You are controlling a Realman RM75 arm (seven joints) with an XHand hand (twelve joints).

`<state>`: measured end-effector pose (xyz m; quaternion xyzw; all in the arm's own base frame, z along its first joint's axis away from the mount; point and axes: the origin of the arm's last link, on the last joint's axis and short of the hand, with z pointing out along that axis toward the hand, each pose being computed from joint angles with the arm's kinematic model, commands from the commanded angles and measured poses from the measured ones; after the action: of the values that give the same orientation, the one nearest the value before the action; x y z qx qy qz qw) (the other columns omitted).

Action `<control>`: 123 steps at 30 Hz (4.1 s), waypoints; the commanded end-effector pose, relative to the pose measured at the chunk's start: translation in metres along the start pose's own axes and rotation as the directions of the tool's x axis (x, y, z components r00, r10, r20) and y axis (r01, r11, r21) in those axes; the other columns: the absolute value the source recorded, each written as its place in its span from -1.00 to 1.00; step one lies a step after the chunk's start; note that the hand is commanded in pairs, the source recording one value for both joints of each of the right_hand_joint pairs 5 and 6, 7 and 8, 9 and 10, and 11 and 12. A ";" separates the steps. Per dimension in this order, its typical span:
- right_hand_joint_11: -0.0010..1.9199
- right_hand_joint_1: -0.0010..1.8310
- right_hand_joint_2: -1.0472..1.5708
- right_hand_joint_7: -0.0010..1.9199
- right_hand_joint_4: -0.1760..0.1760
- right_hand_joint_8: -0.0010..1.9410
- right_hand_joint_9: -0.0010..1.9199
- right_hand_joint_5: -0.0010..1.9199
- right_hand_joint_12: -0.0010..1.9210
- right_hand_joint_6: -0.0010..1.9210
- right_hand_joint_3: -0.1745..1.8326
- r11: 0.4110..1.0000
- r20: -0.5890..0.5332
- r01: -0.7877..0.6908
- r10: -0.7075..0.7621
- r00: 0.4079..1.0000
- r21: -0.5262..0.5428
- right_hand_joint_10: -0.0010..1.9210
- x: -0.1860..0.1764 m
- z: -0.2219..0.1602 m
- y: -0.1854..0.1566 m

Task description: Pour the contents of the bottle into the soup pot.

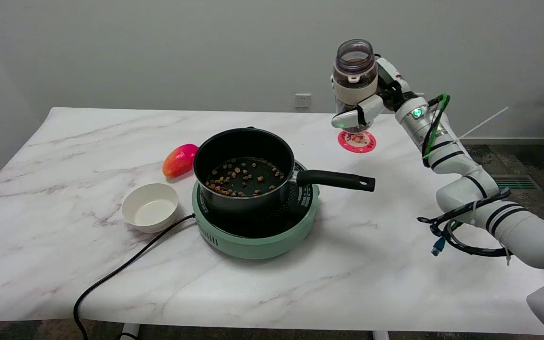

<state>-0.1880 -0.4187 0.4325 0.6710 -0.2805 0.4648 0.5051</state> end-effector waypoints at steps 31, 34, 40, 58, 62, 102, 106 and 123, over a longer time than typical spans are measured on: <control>0.23 0.69 0.46 0.90 0.00 0.88 0.29 0.95 0.23 0.94 -0.29 0.568 0.012 0.745 -0.798 0.603 0.349 0.29 -0.066 0.036 -0.126; 0.23 0.68 0.46 0.91 0.00 0.89 0.29 0.95 0.23 0.95 -0.30 0.511 0.012 0.778 -0.838 0.545 0.365 0.29 -0.070 0.035 -0.124; 0.25 0.67 0.48 0.92 0.00 0.89 0.30 0.98 0.25 0.98 -0.32 0.441 0.014 0.812 -0.882 0.472 0.382 0.30 -0.075 0.033 -0.121; 0.27 0.60 0.57 0.96 0.00 0.94 0.31 1.00 0.27 1.00 -0.36 0.079 -0.033 0.873 -0.994 0.108 0.481 0.31 -0.106 0.016 -0.106; 0.27 0.60 0.57 0.96 0.00 0.94 0.31 1.00 0.27 1.00 -0.35 0.015 -0.068 0.868 -0.996 0.056 0.497 0.31 -0.107 0.017 -0.113; 0.28 0.60 0.55 0.98 0.00 0.96 0.31 1.00 0.28 1.00 -0.32 -0.259 -0.203 0.758 -0.964 -0.169 0.599 0.30 -0.091 0.041 -0.150; 0.28 0.60 0.55 0.98 0.00 0.96 0.30 1.00 0.28 1.00 -0.31 -0.302 -0.212 0.737 -0.953 -0.216 0.605 0.30 -0.092 0.047 -0.148; 0.27 0.60 0.54 0.98 0.00 0.95 0.30 1.00 0.27 1.00 -0.29 -0.399 -0.331 0.685 -0.913 -0.237 0.610 0.30 -0.099 0.060 -0.185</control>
<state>-0.0728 -0.4193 0.2752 0.8214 0.3963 -0.1541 0.3802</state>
